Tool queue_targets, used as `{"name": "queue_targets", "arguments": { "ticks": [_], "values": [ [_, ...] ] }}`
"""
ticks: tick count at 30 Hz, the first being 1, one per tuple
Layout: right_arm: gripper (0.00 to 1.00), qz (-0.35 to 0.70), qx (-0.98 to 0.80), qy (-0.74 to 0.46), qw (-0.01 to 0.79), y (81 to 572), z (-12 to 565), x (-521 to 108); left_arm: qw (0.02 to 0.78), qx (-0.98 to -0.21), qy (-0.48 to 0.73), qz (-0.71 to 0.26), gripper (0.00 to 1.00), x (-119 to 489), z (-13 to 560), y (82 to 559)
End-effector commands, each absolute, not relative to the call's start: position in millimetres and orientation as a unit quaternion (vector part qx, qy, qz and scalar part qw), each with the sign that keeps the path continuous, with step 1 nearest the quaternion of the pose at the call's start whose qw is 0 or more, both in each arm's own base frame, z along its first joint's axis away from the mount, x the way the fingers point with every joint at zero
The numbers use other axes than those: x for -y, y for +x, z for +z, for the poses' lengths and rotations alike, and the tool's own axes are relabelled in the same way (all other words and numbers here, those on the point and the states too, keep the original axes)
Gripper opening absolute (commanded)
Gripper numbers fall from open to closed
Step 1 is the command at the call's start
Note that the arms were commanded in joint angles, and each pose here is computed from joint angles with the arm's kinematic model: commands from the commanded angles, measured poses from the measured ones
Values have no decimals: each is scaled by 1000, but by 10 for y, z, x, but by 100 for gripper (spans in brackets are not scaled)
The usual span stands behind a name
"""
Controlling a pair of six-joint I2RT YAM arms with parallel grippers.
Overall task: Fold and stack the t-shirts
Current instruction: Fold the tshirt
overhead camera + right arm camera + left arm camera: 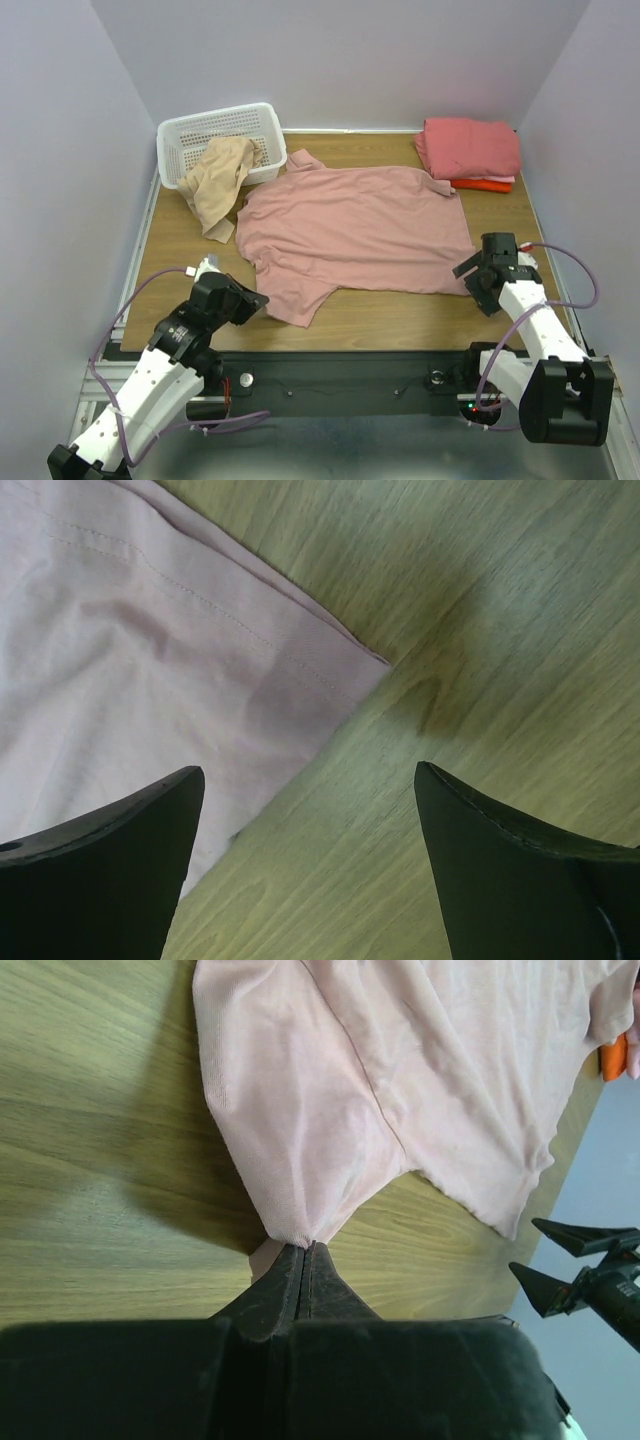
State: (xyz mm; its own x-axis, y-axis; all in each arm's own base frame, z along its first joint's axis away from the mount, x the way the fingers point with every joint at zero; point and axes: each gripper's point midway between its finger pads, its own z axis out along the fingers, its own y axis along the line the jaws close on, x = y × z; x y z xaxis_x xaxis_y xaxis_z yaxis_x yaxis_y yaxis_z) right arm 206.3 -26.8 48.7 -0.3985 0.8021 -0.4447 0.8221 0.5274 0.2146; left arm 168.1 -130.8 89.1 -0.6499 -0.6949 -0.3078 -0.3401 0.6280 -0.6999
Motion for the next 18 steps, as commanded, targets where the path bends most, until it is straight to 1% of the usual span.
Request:
{"name": "queue_targets", "arguments": {
  "ticks": [1, 3, 5, 7, 11, 12, 13, 15, 16, 18],
  "values": [
    [88, -8, -826, 500, 259, 2144, 400, 261, 288, -853, -299, -316, 0, 1325, 911, 1656],
    [83, -11, -830, 498, 251, 2144, 304, 257, 291, -850, -303, -318, 0, 1320, 934, 1666],
    [76, -11, -828, 497, 258, 2210, 285, 274, 294, -848, -304, -319, 0, 1317, 953, 1671],
    [73, -26, -827, 500, 257, 2230, 233, 324, 292, -849, -303, -320, 0, 1318, 966, 1663],
    [56, -31, -833, 497, 240, 2206, 98, 307, 288, -849, -312, -316, 0, 1299, 967, 1643],
    [46, -33, -835, 496, 237, 2182, 62, 306, 288, -847, -314, -317, 0, 1298, 985, 1640],
    [40, -32, -836, 495, 236, 2181, 48, 303, 288, -846, -316, -320, 0, 1297, 996, 1631],
    [26, -24, -836, 492, 242, 2206, 77, 288, 289, -840, -322, -327, 0, 1299, 1039, 1630],
    [16, -16, -839, 485, 247, 2224, 110, 268, 291, -837, -323, -331, 0, 1294, 1074, 1619],
    [7, -3, -831, 482, 277, 2283, 255, 274, 294, -832, -327, -338, 0, 1293, 1150, 1614]
  ]
}}
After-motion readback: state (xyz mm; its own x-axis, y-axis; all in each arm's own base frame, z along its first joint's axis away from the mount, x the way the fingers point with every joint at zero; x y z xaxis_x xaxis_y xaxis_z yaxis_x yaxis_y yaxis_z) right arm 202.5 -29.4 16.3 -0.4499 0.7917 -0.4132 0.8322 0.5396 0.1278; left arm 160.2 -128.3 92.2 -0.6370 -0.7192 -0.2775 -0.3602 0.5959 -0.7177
